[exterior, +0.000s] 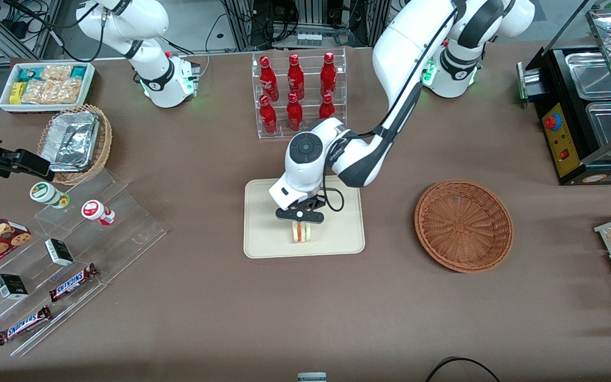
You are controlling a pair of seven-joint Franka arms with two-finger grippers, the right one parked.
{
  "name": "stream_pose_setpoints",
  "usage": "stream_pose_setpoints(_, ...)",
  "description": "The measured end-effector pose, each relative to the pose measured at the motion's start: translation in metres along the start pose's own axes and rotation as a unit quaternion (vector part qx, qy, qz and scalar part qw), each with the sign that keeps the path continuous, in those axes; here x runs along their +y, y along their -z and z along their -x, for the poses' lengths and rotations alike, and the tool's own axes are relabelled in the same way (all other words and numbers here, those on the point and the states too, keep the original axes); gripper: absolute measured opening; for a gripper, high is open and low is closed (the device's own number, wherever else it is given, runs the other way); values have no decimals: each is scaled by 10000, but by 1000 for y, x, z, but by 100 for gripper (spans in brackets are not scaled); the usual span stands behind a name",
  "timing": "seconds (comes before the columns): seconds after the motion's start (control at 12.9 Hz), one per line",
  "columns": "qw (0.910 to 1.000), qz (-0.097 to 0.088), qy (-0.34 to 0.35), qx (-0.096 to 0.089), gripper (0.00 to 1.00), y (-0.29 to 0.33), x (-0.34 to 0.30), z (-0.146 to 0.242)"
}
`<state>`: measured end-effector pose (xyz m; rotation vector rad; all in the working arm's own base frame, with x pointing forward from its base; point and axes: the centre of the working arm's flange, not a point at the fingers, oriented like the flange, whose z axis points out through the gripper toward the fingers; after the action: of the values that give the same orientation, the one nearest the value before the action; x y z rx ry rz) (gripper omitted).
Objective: Place sandwich from basket to tray
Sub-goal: 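Carry the sandwich with the left gripper over the cream tray, then lower the sandwich onto the tray and open the left gripper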
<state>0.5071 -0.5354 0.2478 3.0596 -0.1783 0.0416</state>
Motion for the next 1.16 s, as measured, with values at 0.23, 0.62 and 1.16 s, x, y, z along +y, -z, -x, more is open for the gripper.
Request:
stream_pose_setpoints(0.23,10000,13,-27,8,15,-9,3,3)
stream_pose_setpoints(0.62,9999,17,-110,28,47,-13,12,9)
stream_pose_setpoints(1.16,9990,31,291,329,100,92,-2,-19)
